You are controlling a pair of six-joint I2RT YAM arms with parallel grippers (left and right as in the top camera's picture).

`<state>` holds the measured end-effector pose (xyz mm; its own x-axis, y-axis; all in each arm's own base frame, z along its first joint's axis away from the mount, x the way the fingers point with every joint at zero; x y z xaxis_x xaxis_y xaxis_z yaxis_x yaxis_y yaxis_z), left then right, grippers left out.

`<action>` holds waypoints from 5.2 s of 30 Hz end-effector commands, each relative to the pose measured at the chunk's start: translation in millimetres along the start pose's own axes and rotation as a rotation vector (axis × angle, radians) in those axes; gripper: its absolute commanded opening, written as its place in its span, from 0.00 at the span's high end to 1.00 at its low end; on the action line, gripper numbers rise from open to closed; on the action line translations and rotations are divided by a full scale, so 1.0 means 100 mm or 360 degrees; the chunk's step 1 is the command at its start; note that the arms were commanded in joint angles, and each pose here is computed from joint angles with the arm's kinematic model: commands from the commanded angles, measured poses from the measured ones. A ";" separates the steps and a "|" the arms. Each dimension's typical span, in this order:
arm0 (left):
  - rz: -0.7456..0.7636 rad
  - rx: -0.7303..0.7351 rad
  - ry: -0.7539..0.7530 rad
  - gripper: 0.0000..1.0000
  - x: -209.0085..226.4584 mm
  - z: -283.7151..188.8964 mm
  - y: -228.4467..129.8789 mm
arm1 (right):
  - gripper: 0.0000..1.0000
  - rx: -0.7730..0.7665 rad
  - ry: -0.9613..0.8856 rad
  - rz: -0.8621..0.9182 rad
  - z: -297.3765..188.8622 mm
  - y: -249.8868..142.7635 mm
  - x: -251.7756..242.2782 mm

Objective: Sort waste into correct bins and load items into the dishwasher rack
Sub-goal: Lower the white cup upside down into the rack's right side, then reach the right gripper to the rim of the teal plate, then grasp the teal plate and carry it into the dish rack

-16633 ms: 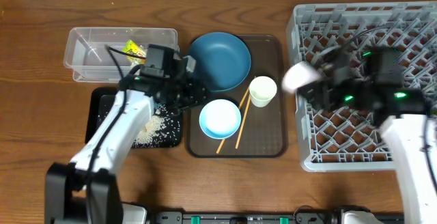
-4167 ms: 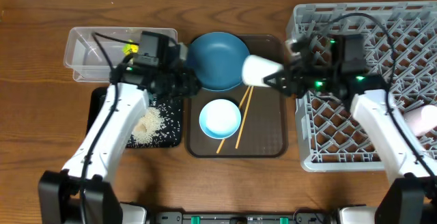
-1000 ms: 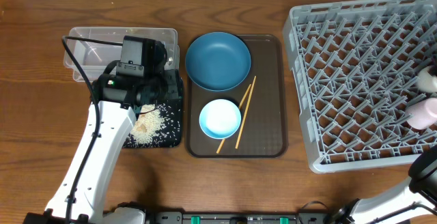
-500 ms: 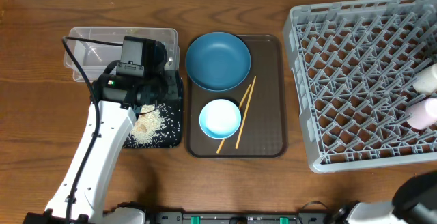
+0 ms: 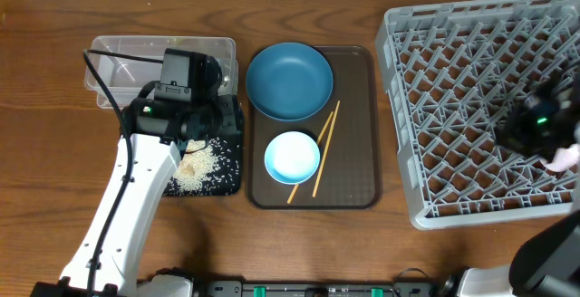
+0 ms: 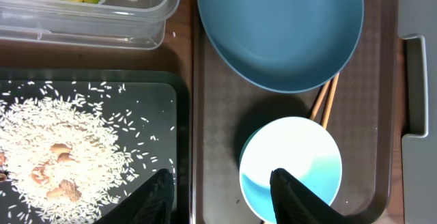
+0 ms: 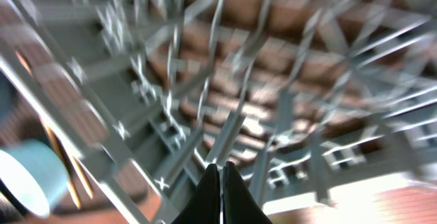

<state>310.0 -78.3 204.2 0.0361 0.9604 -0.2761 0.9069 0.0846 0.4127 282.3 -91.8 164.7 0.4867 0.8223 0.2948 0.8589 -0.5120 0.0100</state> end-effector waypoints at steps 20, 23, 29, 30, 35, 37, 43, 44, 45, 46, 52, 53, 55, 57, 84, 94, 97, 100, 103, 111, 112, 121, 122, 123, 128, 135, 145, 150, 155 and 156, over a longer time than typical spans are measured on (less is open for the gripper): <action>0.0020 -0.0003 0.0021 0.50 0.02 0.00 0.01 | 0.99 0.0399 -0.0034 -0.0646 0.79 -0.80 0.69; 0.0020 -0.0002 0.0022 0.50 0.02 0.00 0.01 | 0.99 0.0407 -0.0036 -0.0685 0.85 -0.85 0.74; 0.0019 -0.0001 0.0022 0.50 0.02 0.00 0.01 | 0.99 0.0413 -0.0013 -0.0731 0.89 -0.91 0.85; 0.0019 -0.0001 0.0022 0.50 0.02 0.00 0.01 | 0.99 0.0419 0.0013 -0.0730 0.89 -0.92 0.87; 0.0019 0.0000 0.0022 0.50 0.02 0.00 0.01 | 0.99 0.0423 0.0135 -0.0724 0.89 -0.94 0.97; 0.0018 0.0001 0.0022 0.50 0.02 0.00 0.01 | 0.99 0.0419 0.0136 -0.0725 0.89 -0.93 0.97; 0.0018 0.0001 0.0022 0.50 0.02 0.00 0.01 | 0.99 0.0420 0.0137 -0.0725 0.89 -0.93 0.97; 0.0018 0.0001 0.0022 0.50 0.02 0.00 0.01 | 0.99 0.0421 0.0143 -0.0725 0.89 -0.94 0.98; 0.0018 0.0001 0.0022 0.50 0.02 0.00 0.01 | 0.99 0.0425 0.0161 -0.0723 0.89 -0.94 0.99; 0.0019 0.0000 0.0022 0.50 0.02 0.00 0.01 | 0.99 0.0430 0.0181 -0.0721 0.89 -0.95 1.01; 0.0018 0.0001 0.0022 0.50 0.02 0.00 0.01 | 0.99 0.0424 0.0220 -0.0723 0.89 -0.94 1.04; 0.0018 0.0001 0.0022 0.50 0.02 0.00 0.01 | 0.99 0.0425 0.0223 -0.0722 0.89 -0.95 1.04; 0.0019 0.0000 0.0022 0.50 0.02 0.00 0.01 | 0.99 0.0426 0.0222 -0.0722 0.89 -0.95 1.04; 0.0019 0.0000 0.0022 0.50 0.02 0.00 0.01 | 0.99 0.0427 0.0236 -0.0722 0.88 -0.95 1.06; 0.0002 0.0090 0.0159 0.44 0.15 -0.01 -0.12 | 0.67 -0.0094 0.0148 -0.0909 0.11 -0.24 1.54; -0.0004 0.0102 0.0222 0.44 0.20 -0.02 -0.14 | 0.60 -0.0514 0.0388 -0.1306 0.02 -0.16 2.50; -0.0069 0.0104 0.0341 0.41 0.30 -0.04 -0.16 | 0.57 -0.0542 0.0362 -0.1373 0.18 -0.20 2.69; -0.0097 0.0119 0.0366 0.38 0.36 -0.05 -0.18 | 0.47 -0.0559 0.0301 -0.1363 0.42 -0.21 2.84; -0.0131 0.0130 0.0382 0.38 0.42 -0.07 -0.19 | 0.46 -0.0580 0.0246 -0.1320 0.71 -0.18 2.97; -0.0149 0.0140 0.0390 0.38 0.45 -0.07 -0.20 | 0.56 -0.0583 0.0193 -0.1005 1.42 -0.02 3.07; -0.0149 0.0140 0.0390 0.37 0.45 -0.07 -0.20 | 0.57 -0.0578 0.0203 -0.0966 1.50 -0.02 3.08; -0.0149 0.0140 0.0391 0.37 0.45 -0.07 -0.20 | 0.73 -0.0506 0.0205 -0.0747 1.98 -0.01 3.05; -0.0149 0.0140 0.0390 0.37 0.45 -0.07 -0.20 | 0.79 -0.0500 0.0203 -0.0741 2.00 -0.02 3.05; -0.0149 0.0140 0.0391 0.37 0.45 -0.07 -0.20 | 0.85 -0.0500 0.0201 -0.0743 2.00 -0.02 3.05; -0.0149 0.0140 0.0390 0.37 0.45 -0.07 -0.20 | 0.99 -0.0605 0.0226 -0.0734 1.80 0.13 3.12; -0.0149 0.0140 0.0390 0.37 0.45 -0.07 -0.20 | 0.99 -0.0890 0.0255 -0.0953 0.85 0.56 3.17; -0.0149 0.0139 0.0391 0.37 0.45 -0.07 -0.20 | 0.99 -0.1553 -0.0152 -0.1413 -0.92 1.26 2.38; -0.0148 0.0135 0.0390 0.37 0.45 -0.07 -0.20 | 0.99 -0.1749 -0.0721 -0.1330 -1.46 1.67 1.64; -0.0148 0.0134 0.0389 0.37 0.45 -0.07 -0.19 | 0.99 -0.1809 -0.1035 -0.1196 -1.76 1.91 1.09; -0.0148 0.0133 0.0389 0.37 0.45 -0.07 -0.19 | 0.99 -0.1817 -0.1068 -0.1196 -1.80 1.93 1.03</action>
<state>289.8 -38.0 190.0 -0.1284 0.9866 -0.1011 0.9356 0.1543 0.3177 475.7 -127.6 361.5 0.2250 0.8471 -0.4814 0.4641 0.3413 0.8174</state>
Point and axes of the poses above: each gripper's point midway between its finger pads, its own z axis out along the fingers, its own x axis along the line the jaws close on, y = z × x, the point moved 4 cm from there along -z, back along the fingers, and after that the axes turned 3 degrees about z, right-handed, at the moved point
